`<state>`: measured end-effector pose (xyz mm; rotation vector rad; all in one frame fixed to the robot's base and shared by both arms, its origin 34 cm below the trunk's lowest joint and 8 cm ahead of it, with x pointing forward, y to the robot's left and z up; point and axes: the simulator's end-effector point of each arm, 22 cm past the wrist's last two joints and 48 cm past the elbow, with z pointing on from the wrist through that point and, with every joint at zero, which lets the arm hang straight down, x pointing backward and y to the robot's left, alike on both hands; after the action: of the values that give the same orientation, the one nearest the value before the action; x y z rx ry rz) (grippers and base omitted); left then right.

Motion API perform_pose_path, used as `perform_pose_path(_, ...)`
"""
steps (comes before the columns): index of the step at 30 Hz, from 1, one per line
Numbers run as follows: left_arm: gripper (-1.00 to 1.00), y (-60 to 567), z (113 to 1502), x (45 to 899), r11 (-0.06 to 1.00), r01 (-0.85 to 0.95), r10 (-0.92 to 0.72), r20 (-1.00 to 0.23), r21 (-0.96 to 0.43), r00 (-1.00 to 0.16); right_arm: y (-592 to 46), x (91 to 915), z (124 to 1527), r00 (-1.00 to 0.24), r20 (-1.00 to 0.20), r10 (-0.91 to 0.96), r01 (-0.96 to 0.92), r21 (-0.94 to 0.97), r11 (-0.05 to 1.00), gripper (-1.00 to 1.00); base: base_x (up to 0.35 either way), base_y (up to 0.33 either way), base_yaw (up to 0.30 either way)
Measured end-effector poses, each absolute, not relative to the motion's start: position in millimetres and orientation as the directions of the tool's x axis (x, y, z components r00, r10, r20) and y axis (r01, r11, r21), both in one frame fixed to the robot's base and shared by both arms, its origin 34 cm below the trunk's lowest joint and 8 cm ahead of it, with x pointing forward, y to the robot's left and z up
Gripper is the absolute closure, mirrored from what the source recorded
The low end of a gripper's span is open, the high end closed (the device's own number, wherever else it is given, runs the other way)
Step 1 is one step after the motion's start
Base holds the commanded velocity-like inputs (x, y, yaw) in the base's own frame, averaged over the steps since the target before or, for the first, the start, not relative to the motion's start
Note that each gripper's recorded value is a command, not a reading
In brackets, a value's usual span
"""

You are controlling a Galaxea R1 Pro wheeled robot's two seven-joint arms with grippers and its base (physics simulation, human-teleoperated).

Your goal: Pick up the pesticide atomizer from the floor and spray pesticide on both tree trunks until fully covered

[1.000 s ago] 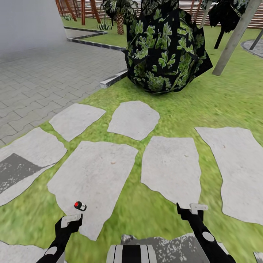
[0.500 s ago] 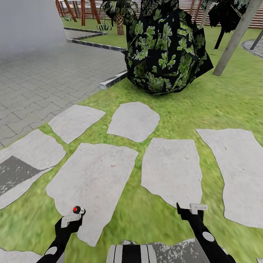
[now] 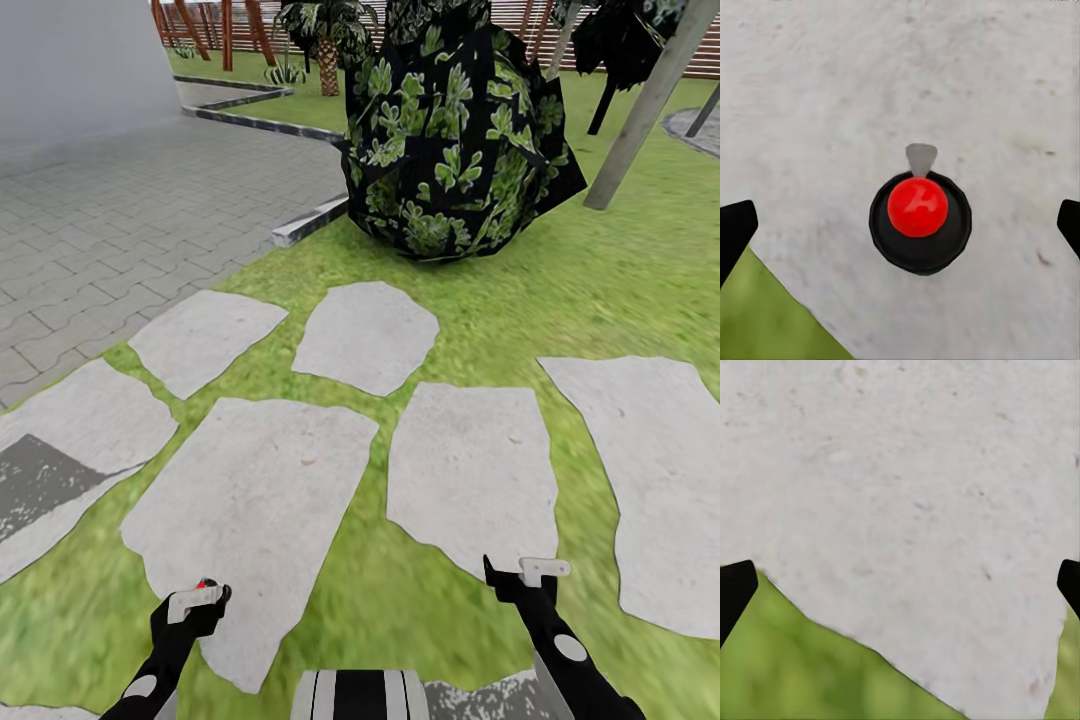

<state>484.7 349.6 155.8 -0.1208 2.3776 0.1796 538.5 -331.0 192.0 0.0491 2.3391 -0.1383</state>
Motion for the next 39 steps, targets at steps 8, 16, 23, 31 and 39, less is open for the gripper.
perform_pose_path(8,-1.0,351,156,485,0.985,-0.142,-0.037,-0.689,0.095,-0.724,-331,538,192,-0.698,-0.716,-0.007,0.077,-0.085,0.993,-1.0,0.004,0.0,0.0)
perform_pose_path(16,-1.0,351,144,474,0.985,-0.139,-0.038,-0.667,0.099,-0.744,-330,529,178,-0.718,-0.696,-0.006,0.076,-0.087,0.993,-1.0,0.0,0.0,0.0)
perform_pose_path(23,-1.0,351,135,466,0.985,-0.137,-0.037,-0.651,0.103,-0.758,-331,522,168,-0.732,-0.681,-0.006,0.074,-0.089,0.993,-1.0,0.0,0.0,0.0)
perform_pose_path(31,-1.0,350,120,452,0.985,-0.133,-0.038,-0.623,0.106,-0.781,-330,509,151,-0.757,-0.653,-0.006,0.071,-0.091,0.993,-1.0,0.0,0.0,0.0)
perform_pose_path(39,-1.0,350,118,450,0.985,-0.132,-0.038,-0.618,0.107,-0.785,-331,507,149,-0.761,-0.649,-0.005,0.071,-0.091,0.993,-1.0,0.003,0.0,0.0)
